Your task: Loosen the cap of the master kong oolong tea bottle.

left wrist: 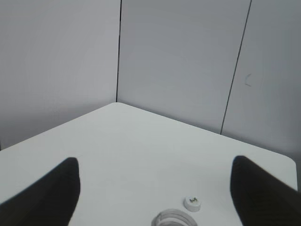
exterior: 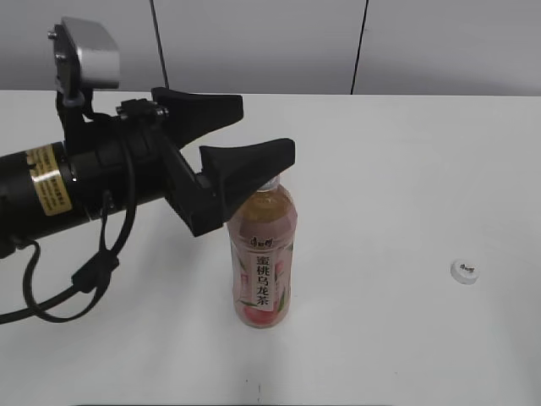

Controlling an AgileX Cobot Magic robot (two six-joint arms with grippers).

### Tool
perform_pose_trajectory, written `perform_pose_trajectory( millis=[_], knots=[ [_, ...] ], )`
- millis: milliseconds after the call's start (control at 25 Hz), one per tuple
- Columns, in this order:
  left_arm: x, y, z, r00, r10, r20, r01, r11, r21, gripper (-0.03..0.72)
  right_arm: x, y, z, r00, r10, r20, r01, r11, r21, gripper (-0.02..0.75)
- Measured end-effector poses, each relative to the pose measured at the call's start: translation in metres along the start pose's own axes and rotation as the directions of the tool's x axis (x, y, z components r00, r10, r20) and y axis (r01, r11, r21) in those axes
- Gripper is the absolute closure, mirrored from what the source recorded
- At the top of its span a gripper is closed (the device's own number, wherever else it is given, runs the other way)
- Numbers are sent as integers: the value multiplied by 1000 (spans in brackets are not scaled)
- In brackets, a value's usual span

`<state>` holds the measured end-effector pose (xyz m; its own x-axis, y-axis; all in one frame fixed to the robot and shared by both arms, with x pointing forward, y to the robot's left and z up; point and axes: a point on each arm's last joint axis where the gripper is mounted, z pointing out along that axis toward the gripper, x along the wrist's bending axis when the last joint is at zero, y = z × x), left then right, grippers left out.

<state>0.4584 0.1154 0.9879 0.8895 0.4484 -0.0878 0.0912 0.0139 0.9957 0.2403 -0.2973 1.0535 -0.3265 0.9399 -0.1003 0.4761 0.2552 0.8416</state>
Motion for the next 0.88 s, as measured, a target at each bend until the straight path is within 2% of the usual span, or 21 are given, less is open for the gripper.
perform_pose_trajectory(
  millis=[200,360,720,760,880],
  knots=[
    [-4,25,-13,997,50,-65,-49,999,19,97,0,0,0,1000,0,0,0,1000,0,194],
    [-8,43,-27,991,45,-128,-41,999,33,97,0,0,0,1000,0,0,0,1000,0,194],
    [-15,72,-60,954,77,-289,-55,995,83,97,0,0,0,1000,0,0,0,1000,0,194],
    [-16,76,-65,948,64,-312,-44,997,71,97,0,0,0,1000,0,0,0,1000,0,194],
    [-17,90,-79,917,-65,-394,60,998,-25,97,0,0,0,1000,0,0,0,1000,0,194]
  ],
)
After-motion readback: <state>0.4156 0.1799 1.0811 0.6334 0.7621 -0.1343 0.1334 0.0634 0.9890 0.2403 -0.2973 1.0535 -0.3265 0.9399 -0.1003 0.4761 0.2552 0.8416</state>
